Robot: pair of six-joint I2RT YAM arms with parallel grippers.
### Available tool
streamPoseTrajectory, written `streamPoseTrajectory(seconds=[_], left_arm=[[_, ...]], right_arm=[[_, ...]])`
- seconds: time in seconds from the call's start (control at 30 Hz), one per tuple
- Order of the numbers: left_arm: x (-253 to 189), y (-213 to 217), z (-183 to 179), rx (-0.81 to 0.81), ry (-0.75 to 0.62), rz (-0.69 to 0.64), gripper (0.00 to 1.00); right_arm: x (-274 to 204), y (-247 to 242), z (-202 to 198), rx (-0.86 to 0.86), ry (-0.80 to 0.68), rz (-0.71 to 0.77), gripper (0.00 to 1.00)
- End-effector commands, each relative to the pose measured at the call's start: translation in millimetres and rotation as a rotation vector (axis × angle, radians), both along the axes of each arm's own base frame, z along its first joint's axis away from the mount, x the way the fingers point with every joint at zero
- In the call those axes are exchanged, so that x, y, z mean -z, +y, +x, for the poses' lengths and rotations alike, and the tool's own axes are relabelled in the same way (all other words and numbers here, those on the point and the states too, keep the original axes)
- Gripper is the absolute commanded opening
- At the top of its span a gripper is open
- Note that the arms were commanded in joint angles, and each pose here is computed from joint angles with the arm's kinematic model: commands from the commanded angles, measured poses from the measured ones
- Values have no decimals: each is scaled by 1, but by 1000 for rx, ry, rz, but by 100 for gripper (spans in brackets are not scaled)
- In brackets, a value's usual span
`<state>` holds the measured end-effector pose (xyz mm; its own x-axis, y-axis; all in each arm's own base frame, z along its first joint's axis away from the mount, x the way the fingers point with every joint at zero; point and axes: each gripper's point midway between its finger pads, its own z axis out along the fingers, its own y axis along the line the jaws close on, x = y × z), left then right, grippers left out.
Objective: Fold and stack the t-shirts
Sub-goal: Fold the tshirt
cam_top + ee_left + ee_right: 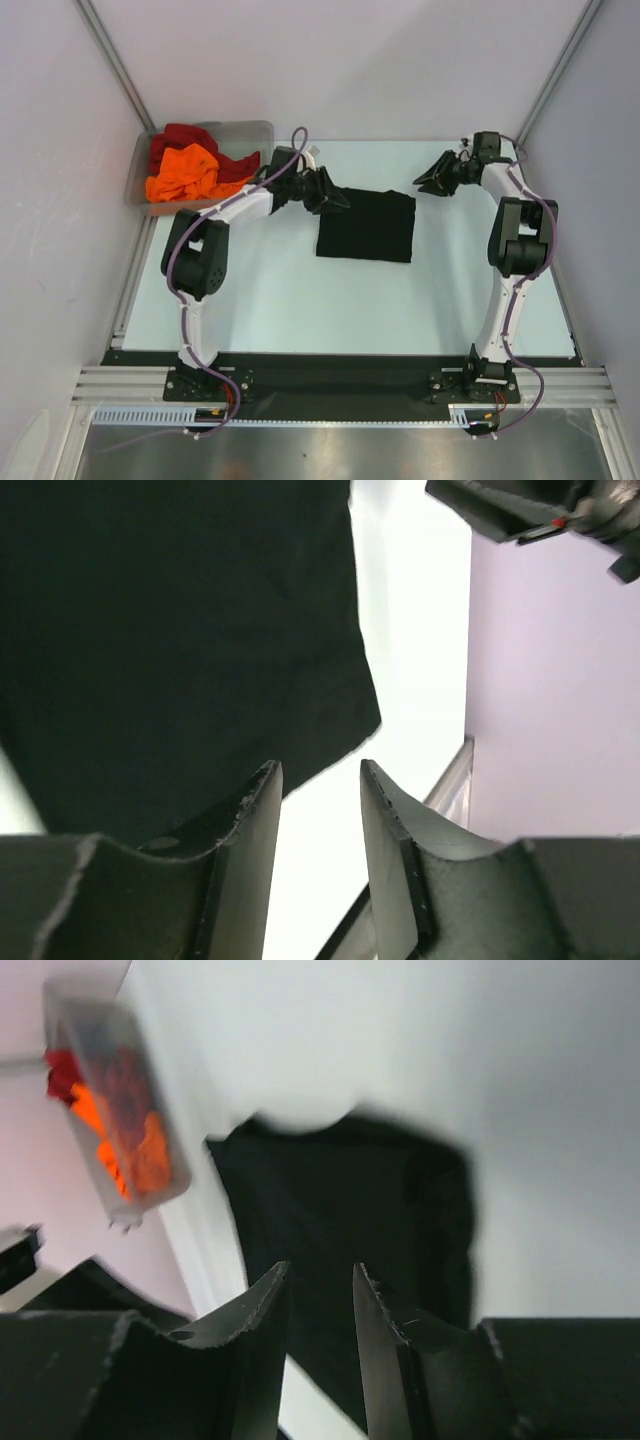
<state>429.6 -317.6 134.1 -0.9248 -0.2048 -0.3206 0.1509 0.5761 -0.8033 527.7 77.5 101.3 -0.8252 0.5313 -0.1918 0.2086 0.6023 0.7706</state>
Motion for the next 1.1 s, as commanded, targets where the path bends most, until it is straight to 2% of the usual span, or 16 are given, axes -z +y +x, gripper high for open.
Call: streamPoseTrajectory(seconds=[0.0,0.1,0.27,0.4,0.5,0.67,0.83,0.93,0.97,1.0,1.07], left_arm=[[9,-14,-20,46,20,-42,41],[24,-15,-28,52,39,-19,40],[67,-8,-40,58,106,35,38],[102,4,-51,81,139,118,36],[112,12,-60,106,147,165,36],[87,19,-64,113,96,206,36],[44,6,-62,101,40,157,38],[29,-14,-63,105,48,75,39],[21,-25,-62,128,30,17,40],[30,-34,-66,120,97,-17,40],[23,-54,-63,128,118,-127,38]], right_arm=[[-29,57,-34,-124,-28,94,37],[-21,103,-68,-223,6,149,33],[7,142,-109,-350,51,225,21],[54,126,-141,-333,154,205,15],[66,100,-148,-285,172,187,14],[49,74,-155,-271,152,121,15],[17,86,-151,-276,105,137,18],[10,106,-150,-301,76,159,19],[10,112,-151,-301,91,177,19],[15,117,-152,-306,94,187,19],[22,118,-155,-301,104,199,18]])
